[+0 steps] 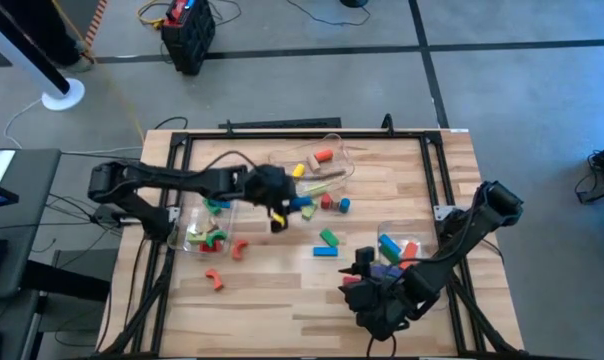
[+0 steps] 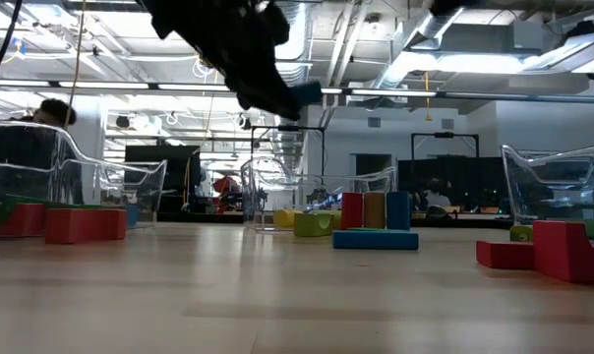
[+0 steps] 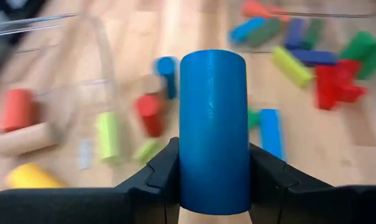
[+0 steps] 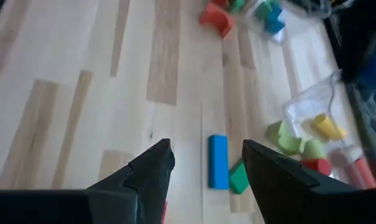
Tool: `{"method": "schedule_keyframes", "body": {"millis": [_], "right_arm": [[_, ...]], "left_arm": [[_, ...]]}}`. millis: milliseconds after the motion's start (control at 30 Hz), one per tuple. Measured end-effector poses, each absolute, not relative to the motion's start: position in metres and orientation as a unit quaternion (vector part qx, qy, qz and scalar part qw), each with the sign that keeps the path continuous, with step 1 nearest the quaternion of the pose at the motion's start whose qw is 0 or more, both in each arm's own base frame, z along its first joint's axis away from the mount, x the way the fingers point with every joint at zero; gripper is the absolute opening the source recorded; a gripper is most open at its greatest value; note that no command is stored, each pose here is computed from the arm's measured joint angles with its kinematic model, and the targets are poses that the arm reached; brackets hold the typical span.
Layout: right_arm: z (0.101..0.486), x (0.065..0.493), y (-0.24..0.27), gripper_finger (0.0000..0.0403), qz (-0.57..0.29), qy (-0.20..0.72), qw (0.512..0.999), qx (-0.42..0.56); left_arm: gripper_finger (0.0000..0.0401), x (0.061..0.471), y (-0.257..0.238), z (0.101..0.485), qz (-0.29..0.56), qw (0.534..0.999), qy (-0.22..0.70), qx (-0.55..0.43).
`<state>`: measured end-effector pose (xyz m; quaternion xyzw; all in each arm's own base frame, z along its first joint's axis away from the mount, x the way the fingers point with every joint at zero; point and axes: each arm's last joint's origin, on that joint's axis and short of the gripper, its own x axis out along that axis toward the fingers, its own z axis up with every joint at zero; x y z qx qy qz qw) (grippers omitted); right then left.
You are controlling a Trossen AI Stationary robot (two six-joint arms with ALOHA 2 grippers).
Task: Sort blocks by size
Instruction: Put the blue cylindrical block into the top transparent bin
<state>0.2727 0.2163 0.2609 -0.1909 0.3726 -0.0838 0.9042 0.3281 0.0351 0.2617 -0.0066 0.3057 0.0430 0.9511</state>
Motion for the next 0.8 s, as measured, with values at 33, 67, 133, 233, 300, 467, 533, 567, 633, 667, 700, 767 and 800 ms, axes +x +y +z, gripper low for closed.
{"method": "schedule_keyframes", "body": {"millis": [33,67,133,233,300,467,533,567,633,667,700,767,800], "right_arm": [[0.257,0.272,0.215,0.0235,-0.087,0.377,0.903,-0.189],[0.254,0.271,0.214,0.0235,-0.091,0.379,0.902,-0.186],[0.247,0.27,0.213,0.0235,-0.097,0.381,0.902,-0.178],[0.239,0.269,0.212,0.0235,-0.099,0.379,0.904,-0.172],[0.239,0.27,0.212,0.0235,-0.099,0.377,0.905,-0.17],[0.241,0.271,0.213,0.0235,-0.105,0.362,0.908,-0.184],[0.242,0.272,0.213,0.0235,-0.109,0.353,0.909,-0.19],[0.242,0.272,0.213,0.0235,-0.109,0.352,0.909,-0.194],[0.243,0.273,0.213,0.0235,-0.116,0.345,0.91,-0.197],[0.243,0.273,0.213,0.0235,-0.12,0.341,0.91,-0.201],[0.243,0.273,0.213,0.0235,-0.123,0.338,0.91,-0.204],[0.244,0.274,0.212,0.0235,-0.131,0.333,0.91,-0.21],[0.244,0.274,0.211,0.0235,-0.133,0.333,0.909,-0.213]], "left_arm": [[0.0126,0.327,0.044,0.262,0.054,0.95,0.306,-0.006],[0.0126,0.326,0.052,0.261,0.064,0.949,0.308,-0.005],[0.0126,0.322,0.07,0.261,0.087,0.946,0.312,-0.006],[0.0126,0.317,0.096,0.258,0.11,0.943,0.314,-0.016],[0.0126,0.312,0.112,0.256,0.112,0.942,0.316,-0.033],[0.0126,0.308,0.14,0.242,0.118,0.937,0.325,-0.059],[0.0126,0.311,0.146,0.241,0.121,0.938,0.32,-0.052],[0.0126,0.31,0.149,0.239,0.122,0.936,0.326,-0.051],[0.0126,0.311,0.152,0.232,0.115,0.934,0.335,-0.043],[0.0126,0.313,0.153,0.232,0.115,0.935,0.332,-0.038],[0.0126,0.312,0.155,0.23,0.117,0.933,0.338,-0.035],[0.0126,0.31,0.157,0.228,0.114,0.932,0.344,-0.027],[0.0126,0.312,0.159,0.229,0.115,0.935,0.336,-0.017]]}}
